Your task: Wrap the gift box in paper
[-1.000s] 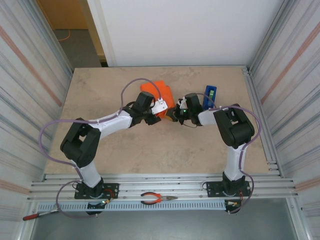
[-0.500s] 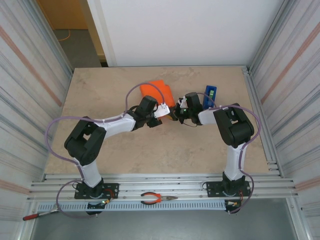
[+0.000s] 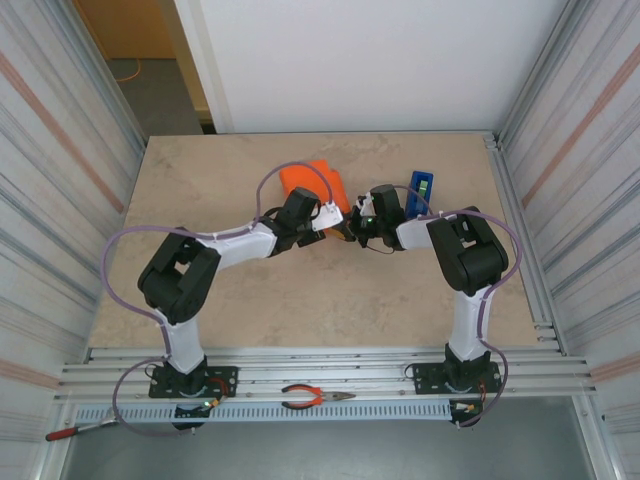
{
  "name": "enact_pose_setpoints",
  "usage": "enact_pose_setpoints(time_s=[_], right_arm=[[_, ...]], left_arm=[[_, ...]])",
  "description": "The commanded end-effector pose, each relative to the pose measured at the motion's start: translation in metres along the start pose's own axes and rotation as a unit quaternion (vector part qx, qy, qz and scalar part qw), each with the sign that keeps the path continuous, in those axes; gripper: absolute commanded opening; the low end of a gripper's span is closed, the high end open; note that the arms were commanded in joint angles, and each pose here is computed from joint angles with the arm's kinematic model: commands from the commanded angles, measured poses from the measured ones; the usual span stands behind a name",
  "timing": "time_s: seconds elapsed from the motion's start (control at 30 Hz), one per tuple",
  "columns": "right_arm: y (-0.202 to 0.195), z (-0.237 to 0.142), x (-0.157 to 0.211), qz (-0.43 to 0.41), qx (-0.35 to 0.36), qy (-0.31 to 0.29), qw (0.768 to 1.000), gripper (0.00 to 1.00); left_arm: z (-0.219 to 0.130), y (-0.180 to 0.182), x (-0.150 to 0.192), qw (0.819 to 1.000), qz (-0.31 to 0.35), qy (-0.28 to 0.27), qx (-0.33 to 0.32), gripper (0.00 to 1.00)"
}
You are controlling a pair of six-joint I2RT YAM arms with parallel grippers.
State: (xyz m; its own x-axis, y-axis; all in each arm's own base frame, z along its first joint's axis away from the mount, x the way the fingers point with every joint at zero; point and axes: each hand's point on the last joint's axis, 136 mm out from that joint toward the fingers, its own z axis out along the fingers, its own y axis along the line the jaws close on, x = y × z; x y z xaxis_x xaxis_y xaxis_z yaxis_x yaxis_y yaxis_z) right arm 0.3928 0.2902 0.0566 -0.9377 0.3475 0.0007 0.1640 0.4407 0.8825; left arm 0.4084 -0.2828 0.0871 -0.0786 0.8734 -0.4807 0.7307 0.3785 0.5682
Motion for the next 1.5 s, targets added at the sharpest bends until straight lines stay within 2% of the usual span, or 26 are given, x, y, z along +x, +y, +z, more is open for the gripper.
enact_pose_setpoints(time_s=[0.0, 0.1, 0.3, 0.4, 0.57, 0.6, 0.67, 0.73, 0.8, 0.9, 1.1, 1.47], right_arm=[[0.009, -0.001, -0.003, -0.002, -0.015, 0.003, 1.0, 0.0], [0.011, -0.004, -0.004, -0.003, -0.017, 0.001, 1.0, 0.0], [0.018, -0.017, -0.007, -0.006, -0.026, -0.006, 1.0, 0.0], [0.013, -0.039, -0.013, 0.0, -0.023, -0.022, 0.999, 0.0], [-0.002, -0.1, -0.039, 0.02, -0.015, -0.076, 0.997, 0.0], [-0.002, -0.113, -0.046, 0.02, -0.015, -0.088, 0.996, 0.02], [0.0, -0.139, -0.06, 0.017, -0.012, -0.116, 0.993, 0.13], [-0.002, -0.168, -0.078, 0.015, -0.003, -0.153, 0.988, 0.28], [-0.006, -0.19, -0.093, 0.012, 0.012, -0.182, 0.983, 0.39], [-0.017, -0.212, -0.114, 0.017, 0.03, -0.218, 0.975, 0.46], [-0.044, -0.217, -0.141, 0.032, 0.038, -0.234, 0.971, 0.46], [-0.067, -0.212, -0.156, 0.03, 0.054, -0.236, 0.97, 0.42]], left_arm=[[0.005, -0.001, 0.001, 1.0, 0.002, 0.009, 0.005, 0.57], [0.005, -0.002, 0.003, 1.0, 0.002, 0.013, 0.007, 0.53], [0.008, -0.007, 0.007, 1.0, -0.001, 0.019, 0.015, 0.5], [0.008, -0.009, 0.01, 1.0, -0.003, 0.022, 0.019, 0.5], [0.007, -0.009, 0.011, 1.0, -0.009, 0.022, 0.021, 0.49], [0.008, -0.01, 0.012, 0.999, -0.009, 0.023, 0.022, 0.49], [0.008, -0.01, 0.012, 0.999, -0.01, 0.023, 0.022, 0.49], [0.008, -0.011, 0.013, 0.999, -0.011, 0.023, 0.024, 0.49], [0.008, -0.011, 0.014, 0.999, -0.012, 0.024, 0.024, 0.48], [0.008, -0.012, 0.016, 0.999, -0.013, 0.026, 0.026, 0.48], [0.008, -0.013, 0.018, 0.999, -0.014, 0.028, 0.027, 0.47], [0.007, -0.015, 0.02, 0.999, -0.016, 0.031, 0.03, 0.46]])
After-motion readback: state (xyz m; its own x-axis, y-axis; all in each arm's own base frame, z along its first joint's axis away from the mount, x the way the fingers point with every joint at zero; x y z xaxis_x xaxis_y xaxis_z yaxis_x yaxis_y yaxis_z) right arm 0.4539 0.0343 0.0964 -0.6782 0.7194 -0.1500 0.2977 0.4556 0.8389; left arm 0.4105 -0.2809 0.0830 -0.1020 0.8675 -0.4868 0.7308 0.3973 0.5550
